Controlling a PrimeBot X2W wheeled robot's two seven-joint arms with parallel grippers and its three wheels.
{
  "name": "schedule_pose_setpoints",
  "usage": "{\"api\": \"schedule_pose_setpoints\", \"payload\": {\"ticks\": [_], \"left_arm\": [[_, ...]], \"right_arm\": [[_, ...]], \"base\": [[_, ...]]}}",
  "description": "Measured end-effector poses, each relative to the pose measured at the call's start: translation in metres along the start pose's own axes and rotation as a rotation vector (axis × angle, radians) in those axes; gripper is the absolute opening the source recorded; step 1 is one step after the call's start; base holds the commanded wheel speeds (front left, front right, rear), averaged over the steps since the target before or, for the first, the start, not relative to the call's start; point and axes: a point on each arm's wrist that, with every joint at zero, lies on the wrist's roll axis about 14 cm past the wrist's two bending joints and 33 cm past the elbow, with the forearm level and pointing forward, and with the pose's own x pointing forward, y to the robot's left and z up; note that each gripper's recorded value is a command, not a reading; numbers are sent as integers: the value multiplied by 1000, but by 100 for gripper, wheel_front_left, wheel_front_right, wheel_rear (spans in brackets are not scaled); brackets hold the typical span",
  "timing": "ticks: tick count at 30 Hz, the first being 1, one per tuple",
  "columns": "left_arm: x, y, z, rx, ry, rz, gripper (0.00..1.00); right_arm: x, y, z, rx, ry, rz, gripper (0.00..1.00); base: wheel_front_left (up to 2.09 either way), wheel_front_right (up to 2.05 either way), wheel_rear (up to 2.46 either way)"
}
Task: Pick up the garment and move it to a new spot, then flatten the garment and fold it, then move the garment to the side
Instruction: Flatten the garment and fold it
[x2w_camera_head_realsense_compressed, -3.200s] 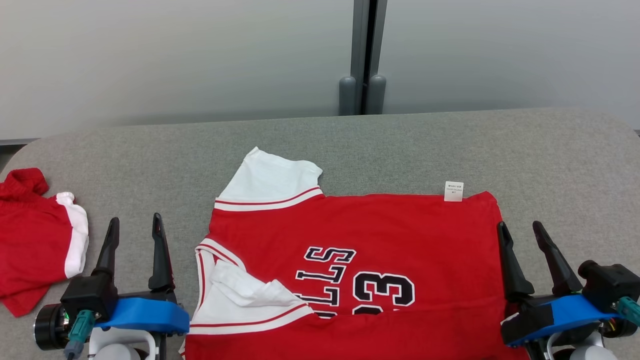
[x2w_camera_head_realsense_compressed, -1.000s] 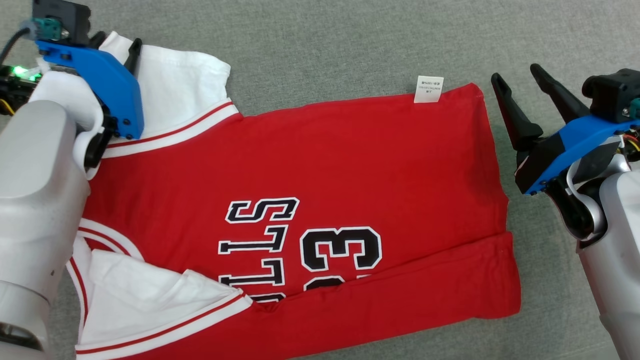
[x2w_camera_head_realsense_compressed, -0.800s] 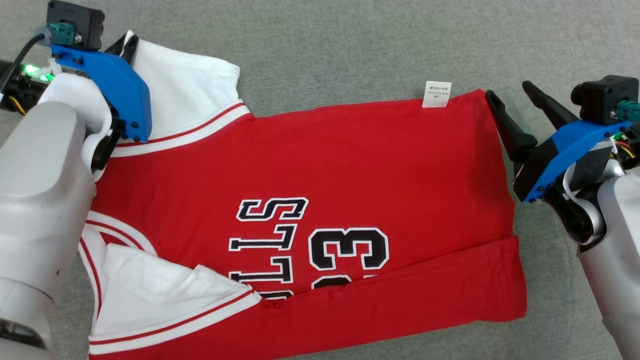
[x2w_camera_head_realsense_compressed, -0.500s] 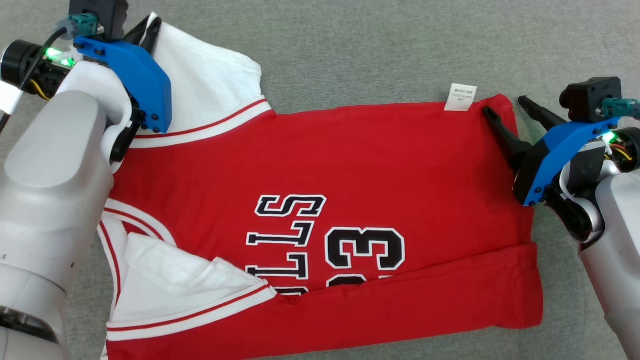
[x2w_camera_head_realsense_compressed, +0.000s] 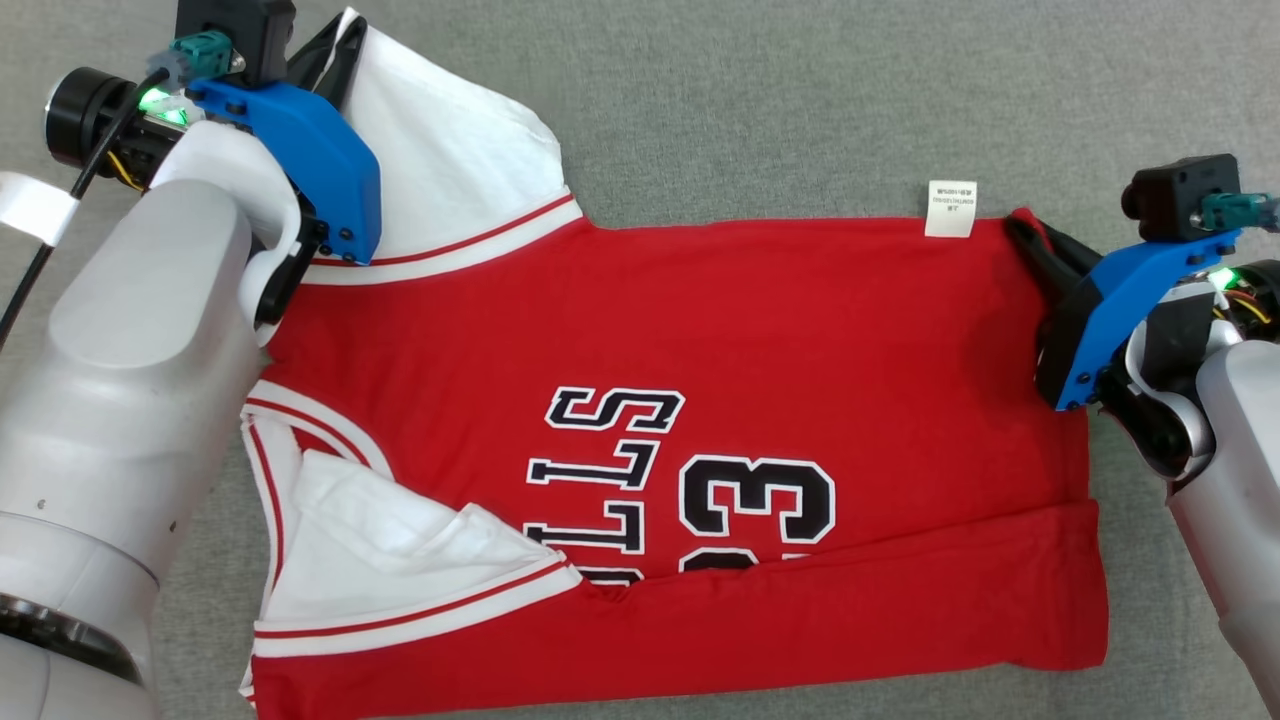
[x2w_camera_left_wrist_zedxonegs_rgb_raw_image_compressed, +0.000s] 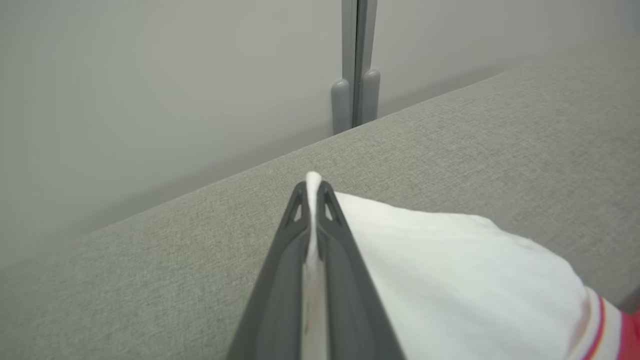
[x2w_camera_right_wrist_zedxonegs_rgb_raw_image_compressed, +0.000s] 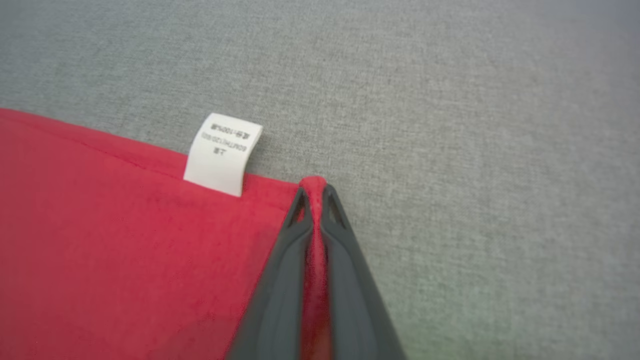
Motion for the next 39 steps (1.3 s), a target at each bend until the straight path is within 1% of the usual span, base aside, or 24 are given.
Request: {"api": "schedule_pose_setpoints", "payload": {"ticks": [8,12,18,23,28,31,39], "left_arm": [[-27,3,27,-15,-105,28,0],[-47,-2,37,-19,-162,29,0],[-75,-11,29,-35,-193,20,0],[-96,-21,8,-60,-189,18,0],[-113,-37,-16,-103,-173,16,0],[-123,-39,-27,-131,-170,33,0],[-153,-56,-42,-212,-190,63,0]], "right_arm": [[-16,-2,36,3,-166,-19,0],[-28,2,39,14,-210,-17,0],[-47,9,32,36,-260,-12,0],[-61,13,18,50,-280,-14,0],[-71,18,3,67,-291,-17,0],[-75,21,-1,75,-308,-14,0],[-85,32,-15,101,-339,-9,0]], "base": [[0,0,0],[0,0,0],[0,0,0],[0,0,0],[0,0,0],[0,0,0],[0,0,0]]}}
